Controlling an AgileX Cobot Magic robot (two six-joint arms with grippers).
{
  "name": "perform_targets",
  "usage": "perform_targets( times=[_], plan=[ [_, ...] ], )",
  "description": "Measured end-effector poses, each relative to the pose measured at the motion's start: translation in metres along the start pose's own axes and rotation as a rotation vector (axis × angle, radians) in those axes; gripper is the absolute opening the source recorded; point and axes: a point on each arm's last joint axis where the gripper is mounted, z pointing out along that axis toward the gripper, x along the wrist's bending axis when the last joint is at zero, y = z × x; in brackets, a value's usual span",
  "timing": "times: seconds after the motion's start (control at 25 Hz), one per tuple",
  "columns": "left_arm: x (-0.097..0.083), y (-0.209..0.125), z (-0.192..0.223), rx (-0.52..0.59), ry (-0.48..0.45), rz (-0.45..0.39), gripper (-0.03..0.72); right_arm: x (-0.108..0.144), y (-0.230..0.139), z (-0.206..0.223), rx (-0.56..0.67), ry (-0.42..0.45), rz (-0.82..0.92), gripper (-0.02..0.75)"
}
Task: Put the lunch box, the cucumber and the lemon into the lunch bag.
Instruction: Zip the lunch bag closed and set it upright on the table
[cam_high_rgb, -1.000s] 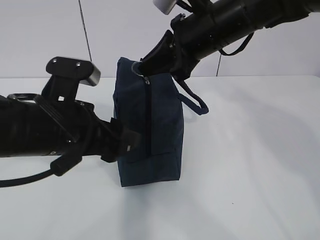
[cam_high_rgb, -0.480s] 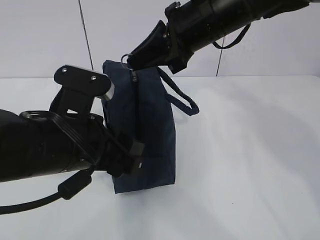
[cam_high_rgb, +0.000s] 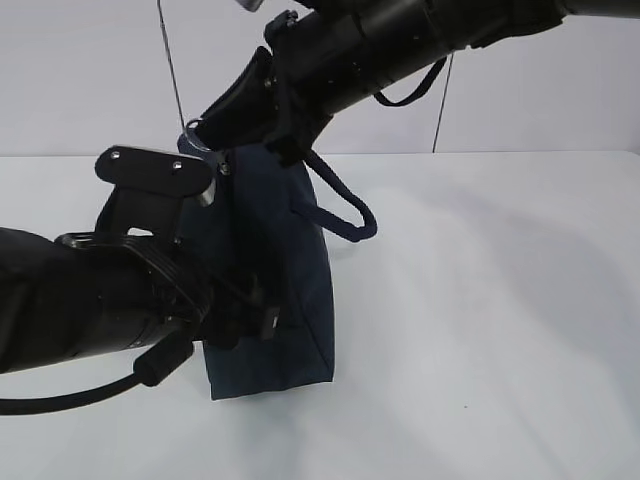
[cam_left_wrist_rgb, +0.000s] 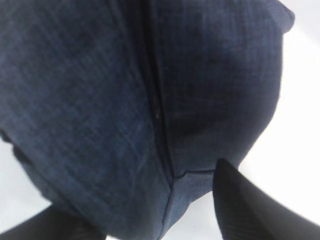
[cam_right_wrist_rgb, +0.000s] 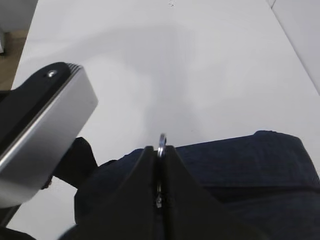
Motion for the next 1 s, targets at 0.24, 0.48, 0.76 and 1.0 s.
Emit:
perform_targets(
  times=[0.24,0.48,0.76,1.0],
  plan=[
    [0.001,0.001,0.0,-0.012,0.011,0.022,0.446,-0.006,0.0,0.0,-0.005,-0.068,0.002,0.008],
    [0.0,0.007,0.0,-0.071,0.004,0.124,0.444,-0.011,0.0,0.001,-0.014,-0.118,0.014,0.008],
    [0.013,0.014,0.0,-0.135,0.123,0.152,0.436,-0.014,0.002,0.001,-0.04,-0.141,0.039,0.008],
    [0.04,0.023,0.004,-0.146,0.216,0.103,0.434,-0.015,0.002,0.002,-0.064,-0.15,0.082,0.008]
  ],
)
